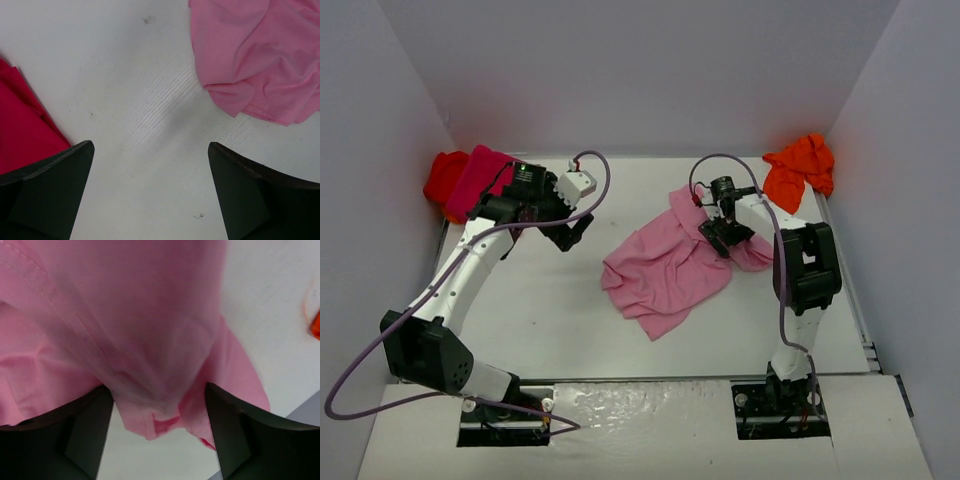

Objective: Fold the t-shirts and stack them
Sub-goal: Flatten out the tshirt

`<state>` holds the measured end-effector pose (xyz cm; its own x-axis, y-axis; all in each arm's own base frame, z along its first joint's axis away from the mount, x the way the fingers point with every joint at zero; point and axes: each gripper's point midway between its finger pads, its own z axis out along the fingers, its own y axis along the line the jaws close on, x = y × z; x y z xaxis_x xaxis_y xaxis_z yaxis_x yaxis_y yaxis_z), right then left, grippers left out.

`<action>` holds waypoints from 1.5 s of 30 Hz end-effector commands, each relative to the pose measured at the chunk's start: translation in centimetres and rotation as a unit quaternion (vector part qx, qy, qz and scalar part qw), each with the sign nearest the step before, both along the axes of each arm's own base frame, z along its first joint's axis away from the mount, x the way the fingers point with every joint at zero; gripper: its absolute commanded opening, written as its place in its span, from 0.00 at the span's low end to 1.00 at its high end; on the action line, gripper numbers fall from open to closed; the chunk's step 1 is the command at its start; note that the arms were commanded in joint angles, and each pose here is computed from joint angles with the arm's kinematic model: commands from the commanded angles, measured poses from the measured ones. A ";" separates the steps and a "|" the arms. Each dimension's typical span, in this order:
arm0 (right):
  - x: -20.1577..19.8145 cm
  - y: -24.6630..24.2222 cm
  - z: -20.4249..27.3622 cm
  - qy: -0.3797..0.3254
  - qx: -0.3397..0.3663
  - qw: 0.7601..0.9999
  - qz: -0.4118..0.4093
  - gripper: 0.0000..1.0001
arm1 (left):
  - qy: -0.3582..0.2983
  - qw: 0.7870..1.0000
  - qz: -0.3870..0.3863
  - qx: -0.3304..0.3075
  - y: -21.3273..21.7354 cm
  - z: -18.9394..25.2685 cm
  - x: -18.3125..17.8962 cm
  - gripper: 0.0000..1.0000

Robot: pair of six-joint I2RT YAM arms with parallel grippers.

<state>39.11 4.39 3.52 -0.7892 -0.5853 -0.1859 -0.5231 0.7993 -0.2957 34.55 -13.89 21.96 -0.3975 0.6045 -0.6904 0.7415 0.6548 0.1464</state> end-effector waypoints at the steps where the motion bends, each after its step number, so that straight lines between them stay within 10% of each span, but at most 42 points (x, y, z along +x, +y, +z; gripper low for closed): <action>1: 0.3 2.2 -0.1 -0.002 0.004 1.000 0.018 0.58 | -0.056 0.998 0.000 -0.004 0.2 2.8 0.1 0.97; 4: 0.2 3.2 -0.9 0.008 0.001 1.000 0.029 0.00 | -0.055 0.998 0.002 -0.001 0.3 2.7 0.3 0.97; 16: 6.1 -1.3 16.2 -0.189 -0.046 0.981 0.005 0.08 | -0.078 0.997 0.014 0.015 1.1 4.7 0.4 0.97; 22: 6.7 -6.6 36.6 -0.464 -0.006 0.881 -0.088 0.10 | -0.107 0.994 0.024 0.023 1.8 6.3 0.6 0.97; 27: 4.9 -6.4 42.7 -0.536 0.024 0.839 -0.088 0.12 | -0.122 0.992 0.028 0.020 1.9 8.0 0.6 0.97; 35: -1.3 8.8 37.3 -0.404 0.193 0.876 0.181 0.14 | -0.140 0.990 0.022 0.013 2.1 10.7 -0.7 0.97; 40: -7.9 14.0 31.8 -0.254 0.288 0.871 0.306 0.34 | -0.155 0.987 0.029 0.035 3.5 12.2 -2.0 0.97; 45: -11.5 15.2 22.0 -0.080 0.231 0.906 0.346 0.80 | -0.162 0.985 0.041 0.047 4.4 12.6 -2.6 0.97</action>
<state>31.71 17.76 31.44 -0.1717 -0.6512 -0.7393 -0.8173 0.5131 -0.2621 32.56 -10.27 31.51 -0.2691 0.6438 -0.7163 0.6368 0.6769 0.3691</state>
